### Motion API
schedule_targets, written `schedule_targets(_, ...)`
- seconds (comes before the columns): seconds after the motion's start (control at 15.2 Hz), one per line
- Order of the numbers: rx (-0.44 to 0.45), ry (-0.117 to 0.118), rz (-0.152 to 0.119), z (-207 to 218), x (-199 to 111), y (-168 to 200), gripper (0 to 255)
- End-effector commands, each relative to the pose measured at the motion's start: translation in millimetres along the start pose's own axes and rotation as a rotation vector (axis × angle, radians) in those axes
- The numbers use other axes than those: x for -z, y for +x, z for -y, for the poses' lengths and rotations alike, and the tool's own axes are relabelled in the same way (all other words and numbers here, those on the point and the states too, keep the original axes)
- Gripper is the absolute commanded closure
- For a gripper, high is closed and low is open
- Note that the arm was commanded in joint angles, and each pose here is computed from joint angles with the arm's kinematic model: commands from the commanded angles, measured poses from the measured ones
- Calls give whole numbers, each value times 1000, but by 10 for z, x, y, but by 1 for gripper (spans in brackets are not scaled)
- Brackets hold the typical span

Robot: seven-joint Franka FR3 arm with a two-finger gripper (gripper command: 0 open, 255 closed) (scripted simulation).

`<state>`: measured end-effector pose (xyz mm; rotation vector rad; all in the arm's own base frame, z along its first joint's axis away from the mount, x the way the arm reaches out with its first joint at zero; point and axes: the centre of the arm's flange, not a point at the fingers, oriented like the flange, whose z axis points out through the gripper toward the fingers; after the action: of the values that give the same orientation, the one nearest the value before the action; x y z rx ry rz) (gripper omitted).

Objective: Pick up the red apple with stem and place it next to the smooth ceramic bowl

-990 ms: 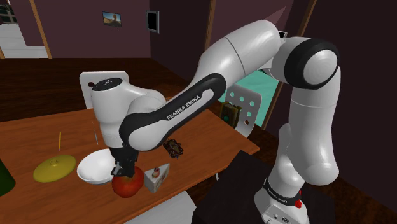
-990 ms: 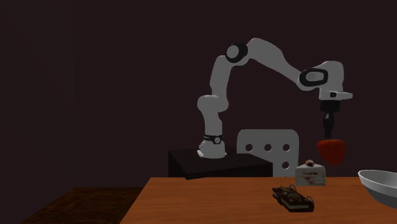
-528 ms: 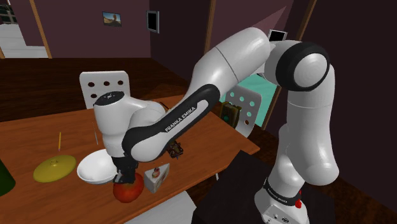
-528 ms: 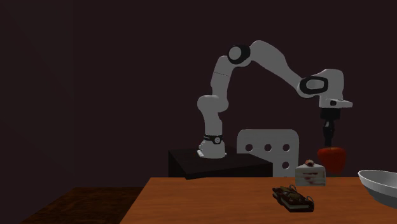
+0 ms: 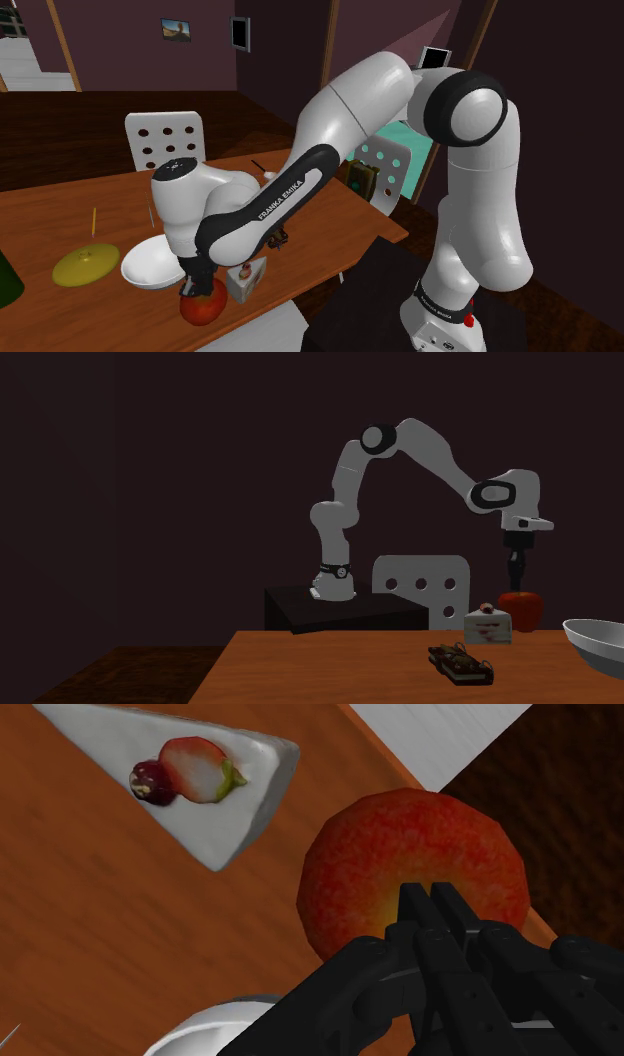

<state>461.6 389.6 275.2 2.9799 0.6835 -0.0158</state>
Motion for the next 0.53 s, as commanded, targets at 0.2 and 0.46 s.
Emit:
schedule_targets(0.2,0,0,0,1,-1,1,0)
schedule_targets(0.46,0,0,0,0,-1,1,0)
